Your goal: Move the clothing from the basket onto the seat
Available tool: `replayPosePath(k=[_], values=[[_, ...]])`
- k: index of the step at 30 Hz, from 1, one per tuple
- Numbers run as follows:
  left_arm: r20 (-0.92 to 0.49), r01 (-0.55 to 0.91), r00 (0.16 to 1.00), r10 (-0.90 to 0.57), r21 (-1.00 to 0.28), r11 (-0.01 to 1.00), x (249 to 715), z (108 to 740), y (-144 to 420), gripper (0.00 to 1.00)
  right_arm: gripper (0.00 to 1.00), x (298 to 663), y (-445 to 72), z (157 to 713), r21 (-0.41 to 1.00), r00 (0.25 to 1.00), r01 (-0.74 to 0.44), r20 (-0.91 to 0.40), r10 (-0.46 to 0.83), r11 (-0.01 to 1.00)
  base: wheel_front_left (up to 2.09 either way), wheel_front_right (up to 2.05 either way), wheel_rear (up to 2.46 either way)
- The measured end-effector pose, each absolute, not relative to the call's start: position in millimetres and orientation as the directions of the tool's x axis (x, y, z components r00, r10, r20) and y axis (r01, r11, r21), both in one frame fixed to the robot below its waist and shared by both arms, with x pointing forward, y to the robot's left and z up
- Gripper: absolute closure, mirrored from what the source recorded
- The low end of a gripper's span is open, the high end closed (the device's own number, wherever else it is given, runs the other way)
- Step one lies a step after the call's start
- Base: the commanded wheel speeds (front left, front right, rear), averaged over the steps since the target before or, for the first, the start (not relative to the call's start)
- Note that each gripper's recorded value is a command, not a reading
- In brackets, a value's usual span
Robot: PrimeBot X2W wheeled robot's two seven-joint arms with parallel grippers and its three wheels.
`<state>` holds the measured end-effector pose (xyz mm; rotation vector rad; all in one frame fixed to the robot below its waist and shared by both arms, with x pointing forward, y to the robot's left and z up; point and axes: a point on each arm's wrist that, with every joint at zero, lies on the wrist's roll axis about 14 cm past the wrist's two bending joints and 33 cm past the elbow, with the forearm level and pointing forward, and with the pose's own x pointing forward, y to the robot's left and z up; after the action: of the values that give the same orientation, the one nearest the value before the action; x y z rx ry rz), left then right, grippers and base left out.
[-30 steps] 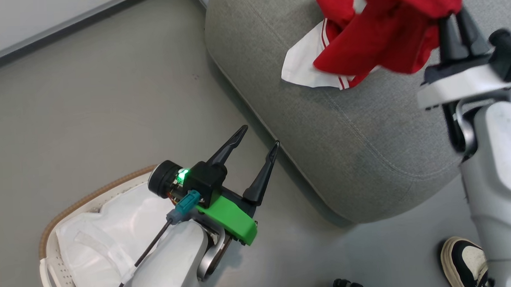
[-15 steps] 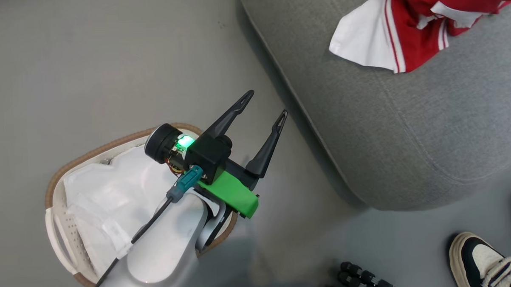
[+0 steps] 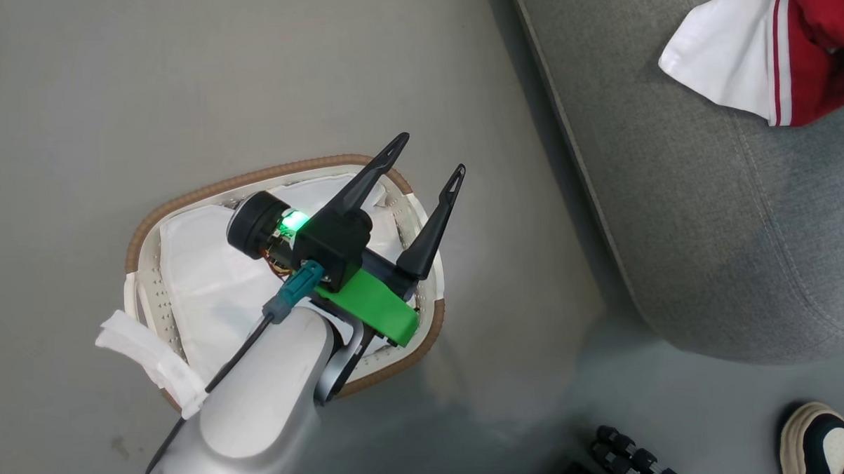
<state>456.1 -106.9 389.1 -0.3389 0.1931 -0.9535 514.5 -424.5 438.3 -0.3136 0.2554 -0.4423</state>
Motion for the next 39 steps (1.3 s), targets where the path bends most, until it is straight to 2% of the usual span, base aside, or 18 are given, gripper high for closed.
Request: replayPosePath(k=[1, 7, 14, 18, 21, 29, 39], values=[[-0.017, 0.759, 0.572, -0.82, -0.367, 0.538, 457, 388, -105, 0.0, 0.0, 511, -423, 434, -0.344, 0.87, 0.38, -0.183, -0.458, 0.859, 0.0, 0.0, 0.0], [-0.024, 0.748, 0.591, -0.806, -0.359, 0.559, 456, 394, -99, 0.0, 0.0, 492, -423, 441, -0.327, 0.863, 0.41, -0.162, -0.478, 0.851, 0.0, 0.0, 0.0], [-0.024, 0.72, 0.634, -0.773, -0.346, 0.602, 453, 409, -87, 0.0, 0.0, 450, -407, 432, -0.306, 0.863, 0.401, -0.189, -0.468, 0.863, 0.0, 0.0, 0.0], [-0.022, 0.695, 0.673, -0.74, -0.323, 0.642, 453, 419, -72, 0.0, 0.0, 434, -386, 421, -0.225, 0.869, 0.401, -0.211, -0.447, 0.888, 0.0, 0.0, 0.0], [-0.024, 0.662, 0.712, -0.702, -0.31, 0.682, 454, 425, -56, 0.0, 0.0, 436, -366, 421, -0.176, 0.891, 0.373, -0.206, -0.404, 0.911, 0.0, 0.0, 0.0], [-0.029, 0.524, 0.834, -0.551, -0.273, 0.807, 456, 437, 4, 0.0, 0.0, 474, -280, 440, -0.058, 0.974, 0.182, -0.124, -0.188, 0.982, 0.0, 0.0, 0.0], [-0.029, 0.332, 0.938, -0.345, -0.207, 0.92, 449, 452, 80, 0.0, 0.0, 489, -183, 473, 0.04, 0.998, -0.064, -0.018, 0.064, 0.997, 0.0, 0.0, 0.0]])
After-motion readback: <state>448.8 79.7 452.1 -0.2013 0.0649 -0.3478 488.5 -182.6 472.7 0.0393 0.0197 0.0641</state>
